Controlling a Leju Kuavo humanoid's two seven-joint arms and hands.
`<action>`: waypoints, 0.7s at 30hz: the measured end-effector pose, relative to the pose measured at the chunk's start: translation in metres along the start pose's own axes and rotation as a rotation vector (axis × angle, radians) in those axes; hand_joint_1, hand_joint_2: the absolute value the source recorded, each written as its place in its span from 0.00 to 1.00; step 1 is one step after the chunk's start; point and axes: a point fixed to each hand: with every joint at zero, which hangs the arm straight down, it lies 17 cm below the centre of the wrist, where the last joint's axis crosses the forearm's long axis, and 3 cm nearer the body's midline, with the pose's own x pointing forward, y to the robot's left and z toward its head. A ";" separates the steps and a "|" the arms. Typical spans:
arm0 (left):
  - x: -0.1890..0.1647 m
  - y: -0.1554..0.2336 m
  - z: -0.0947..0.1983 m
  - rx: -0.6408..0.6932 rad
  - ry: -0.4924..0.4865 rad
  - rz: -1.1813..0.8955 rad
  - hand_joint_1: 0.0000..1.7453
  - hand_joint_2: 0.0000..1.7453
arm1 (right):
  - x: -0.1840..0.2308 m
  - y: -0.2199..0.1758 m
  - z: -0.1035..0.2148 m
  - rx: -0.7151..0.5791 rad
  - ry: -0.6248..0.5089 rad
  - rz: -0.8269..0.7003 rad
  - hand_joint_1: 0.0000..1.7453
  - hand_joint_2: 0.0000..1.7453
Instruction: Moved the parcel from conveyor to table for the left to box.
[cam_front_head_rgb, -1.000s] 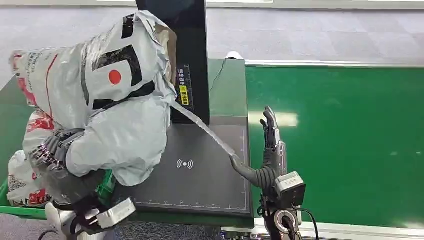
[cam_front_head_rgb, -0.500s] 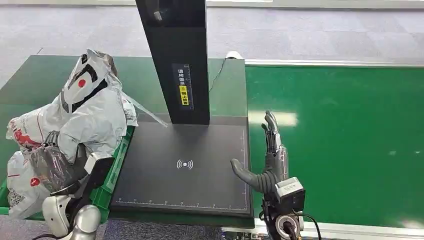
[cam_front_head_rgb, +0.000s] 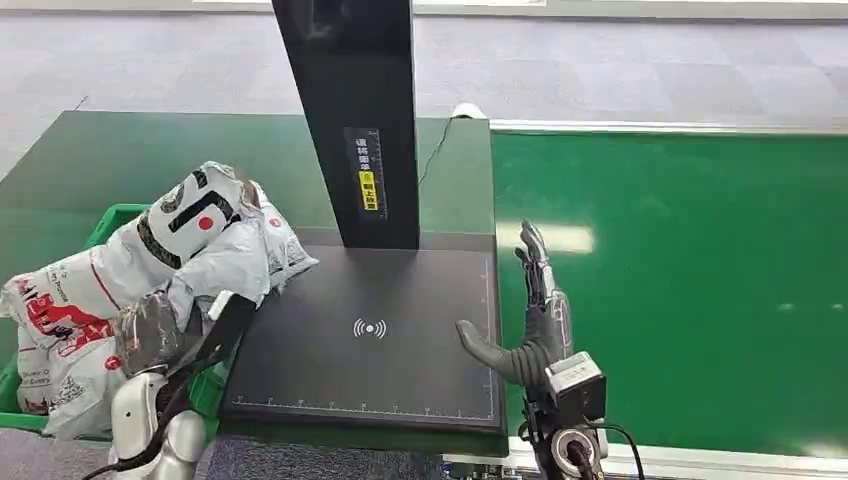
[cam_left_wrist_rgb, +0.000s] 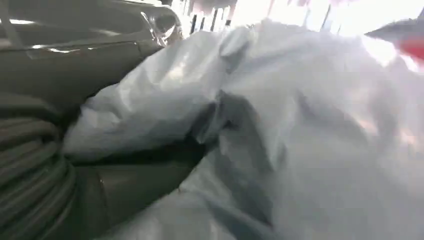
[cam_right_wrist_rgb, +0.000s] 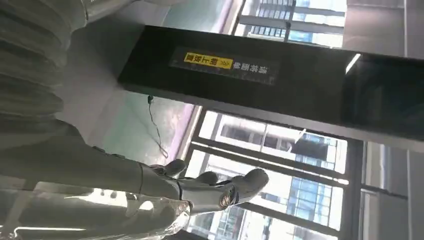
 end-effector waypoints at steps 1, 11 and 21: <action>-0.003 -0.008 0.000 -0.033 0.008 -0.019 1.00 1.00 | 0.000 0.000 -0.001 0.002 -0.002 0.000 0.00 1.00; -0.003 -0.050 -0.006 -0.273 -0.004 -0.038 1.00 1.00 | -0.004 0.000 0.001 0.011 0.012 0.008 0.00 1.00; -0.008 -0.061 -0.026 -0.355 -0.030 -0.026 1.00 1.00 | 0.010 0.002 -0.022 0.003 -0.043 -0.002 0.00 1.00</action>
